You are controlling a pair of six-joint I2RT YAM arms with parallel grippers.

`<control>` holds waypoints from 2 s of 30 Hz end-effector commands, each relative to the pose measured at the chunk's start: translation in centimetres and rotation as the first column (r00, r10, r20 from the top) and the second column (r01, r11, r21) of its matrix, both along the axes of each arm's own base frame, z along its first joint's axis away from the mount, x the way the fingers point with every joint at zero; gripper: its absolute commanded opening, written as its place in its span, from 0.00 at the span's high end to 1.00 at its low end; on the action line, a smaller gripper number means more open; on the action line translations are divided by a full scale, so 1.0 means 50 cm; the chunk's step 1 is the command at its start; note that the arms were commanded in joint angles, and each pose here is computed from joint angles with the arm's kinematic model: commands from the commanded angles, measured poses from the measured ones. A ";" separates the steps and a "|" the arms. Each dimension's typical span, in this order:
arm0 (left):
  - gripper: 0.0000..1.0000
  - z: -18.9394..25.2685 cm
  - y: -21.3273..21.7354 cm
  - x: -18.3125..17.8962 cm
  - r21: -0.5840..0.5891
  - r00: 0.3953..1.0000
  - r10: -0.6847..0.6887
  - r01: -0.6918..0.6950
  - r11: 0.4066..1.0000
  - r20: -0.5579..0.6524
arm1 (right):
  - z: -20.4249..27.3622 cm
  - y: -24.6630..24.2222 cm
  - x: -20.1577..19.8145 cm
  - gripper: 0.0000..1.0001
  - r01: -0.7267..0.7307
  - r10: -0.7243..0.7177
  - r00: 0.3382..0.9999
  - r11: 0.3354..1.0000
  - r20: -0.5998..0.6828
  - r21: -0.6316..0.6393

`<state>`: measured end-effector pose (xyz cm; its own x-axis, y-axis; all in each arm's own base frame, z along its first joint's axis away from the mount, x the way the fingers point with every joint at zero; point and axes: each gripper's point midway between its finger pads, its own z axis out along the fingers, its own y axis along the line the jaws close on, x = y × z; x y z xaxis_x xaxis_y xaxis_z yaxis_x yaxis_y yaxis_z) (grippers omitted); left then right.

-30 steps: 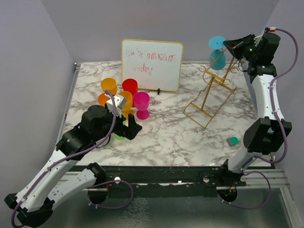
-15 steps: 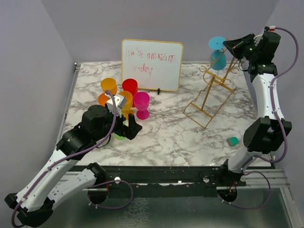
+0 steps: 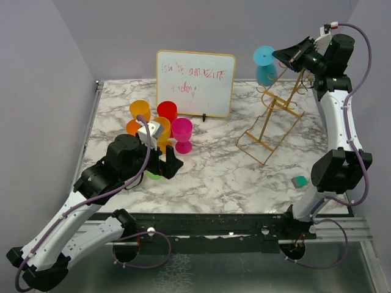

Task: Take the wine glass off the wine glass rack
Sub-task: Pick up the wine glass from the wine rack, then place the wine glass at the center of the board.

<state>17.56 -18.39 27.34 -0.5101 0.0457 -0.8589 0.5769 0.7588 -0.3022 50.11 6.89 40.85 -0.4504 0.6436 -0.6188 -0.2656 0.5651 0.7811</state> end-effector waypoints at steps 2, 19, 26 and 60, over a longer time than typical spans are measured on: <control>0.01 0.027 0.010 0.006 -0.037 0.999 0.045 -0.044 0.998 0.028 | 0.018 0.095 -0.038 0.99 -0.227 0.230 0.972 0.972 0.054 -0.057; 0.01 0.099 0.034 0.026 -0.128 0.982 0.160 -0.148 0.981 0.095 | 0.064 0.258 -0.237 0.99 -0.514 0.550 0.818 0.830 0.170 -0.215; 0.01 0.135 0.036 0.026 -0.199 0.975 0.183 -0.157 0.967 0.123 | 0.074 0.291 -0.344 0.99 -0.592 0.637 0.734 0.770 0.234 -0.239; 0.05 0.279 -0.123 -0.082 -0.495 0.943 -0.285 0.331 0.803 0.170 | -0.061 0.361 -0.626 0.99 -0.758 0.788 0.598 0.616 0.146 -0.216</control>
<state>15.85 -21.25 39.85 -0.3987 -0.2938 -0.8687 0.6960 0.5199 -0.4952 19.95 24.22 39.29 -0.5698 0.0564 -0.8198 -0.8075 0.1469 0.5713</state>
